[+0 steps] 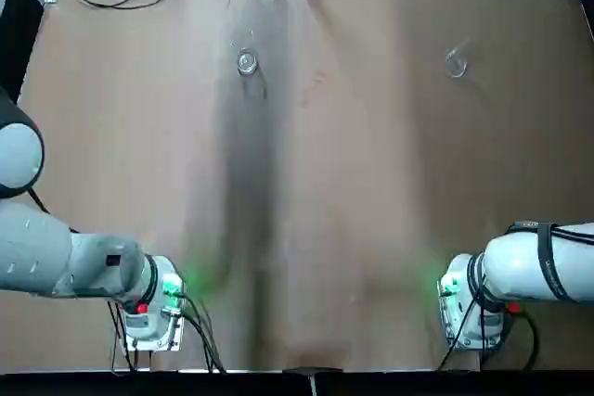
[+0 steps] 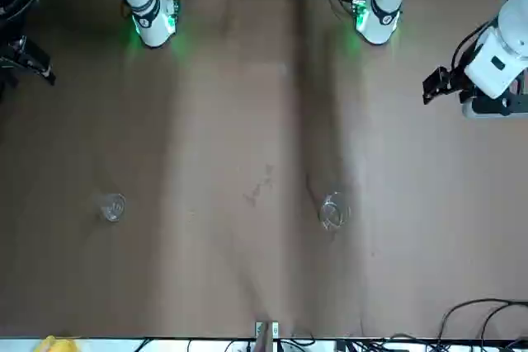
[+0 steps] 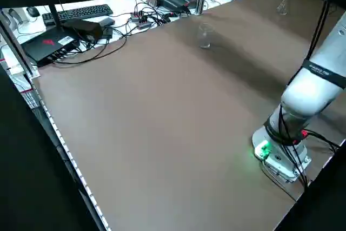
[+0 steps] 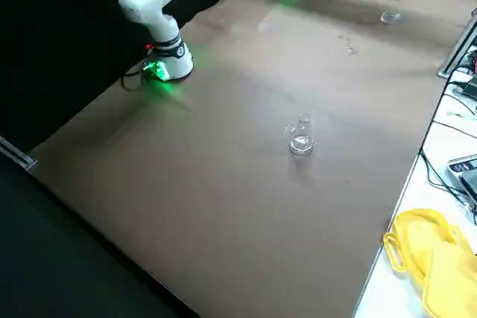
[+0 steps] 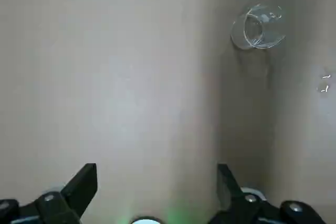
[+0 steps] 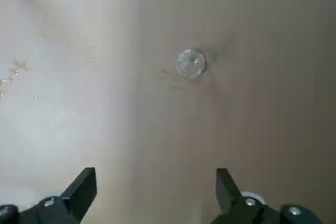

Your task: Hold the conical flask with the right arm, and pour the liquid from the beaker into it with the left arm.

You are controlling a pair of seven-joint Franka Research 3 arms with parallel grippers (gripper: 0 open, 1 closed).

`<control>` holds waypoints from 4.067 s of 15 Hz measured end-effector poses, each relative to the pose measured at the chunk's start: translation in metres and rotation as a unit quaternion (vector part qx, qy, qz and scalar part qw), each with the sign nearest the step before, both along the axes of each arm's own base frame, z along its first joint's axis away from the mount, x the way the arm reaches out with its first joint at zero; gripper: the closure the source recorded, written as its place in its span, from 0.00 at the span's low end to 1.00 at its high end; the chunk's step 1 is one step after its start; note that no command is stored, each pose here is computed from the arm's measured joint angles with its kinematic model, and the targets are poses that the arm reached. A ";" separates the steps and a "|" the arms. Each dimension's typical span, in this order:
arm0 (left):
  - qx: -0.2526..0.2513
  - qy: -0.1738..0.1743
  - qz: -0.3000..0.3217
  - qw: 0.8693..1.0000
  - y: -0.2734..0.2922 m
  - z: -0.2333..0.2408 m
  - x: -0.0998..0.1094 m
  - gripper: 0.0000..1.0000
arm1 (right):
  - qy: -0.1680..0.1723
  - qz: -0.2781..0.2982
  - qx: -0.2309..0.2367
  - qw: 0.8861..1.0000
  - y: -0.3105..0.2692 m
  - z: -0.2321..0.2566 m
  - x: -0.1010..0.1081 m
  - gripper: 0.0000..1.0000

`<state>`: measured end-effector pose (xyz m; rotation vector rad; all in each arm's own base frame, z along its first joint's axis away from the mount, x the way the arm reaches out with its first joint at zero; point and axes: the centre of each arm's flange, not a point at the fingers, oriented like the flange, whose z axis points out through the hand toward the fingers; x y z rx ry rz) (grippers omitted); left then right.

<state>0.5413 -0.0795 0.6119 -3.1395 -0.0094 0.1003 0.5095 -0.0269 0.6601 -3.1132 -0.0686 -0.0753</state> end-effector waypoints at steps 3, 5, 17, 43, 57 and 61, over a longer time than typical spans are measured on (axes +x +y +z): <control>0.000 0.000 0.003 1.000 0.003 0.000 0.001 0.00 | 0.000 0.000 0.000 1.000 0.000 0.000 0.000 0.00; 0.000 0.001 0.002 1.000 0.001 -0.001 0.001 0.00 | 0.000 0.000 0.000 1.000 0.000 0.000 0.000 0.00; -0.039 0.016 -0.187 0.981 0.035 -0.116 0.076 0.00 | 0.000 0.000 0.000 1.000 0.000 0.000 0.000 0.00; -0.430 -0.423 -0.451 0.658 0.131 -0.432 0.138 0.00 | 0.001 0.001 0.000 1.000 0.001 0.000 0.000 0.00; -0.465 -0.454 -0.479 0.590 0.050 -0.510 0.123 0.00 | -0.002 0.014 0.000 1.000 0.015 -0.001 0.004 0.00; -0.470 -0.460 -0.487 0.575 0.027 -0.528 0.120 0.00 | -0.010 0.017 0.000 1.000 0.019 0.006 0.004 0.00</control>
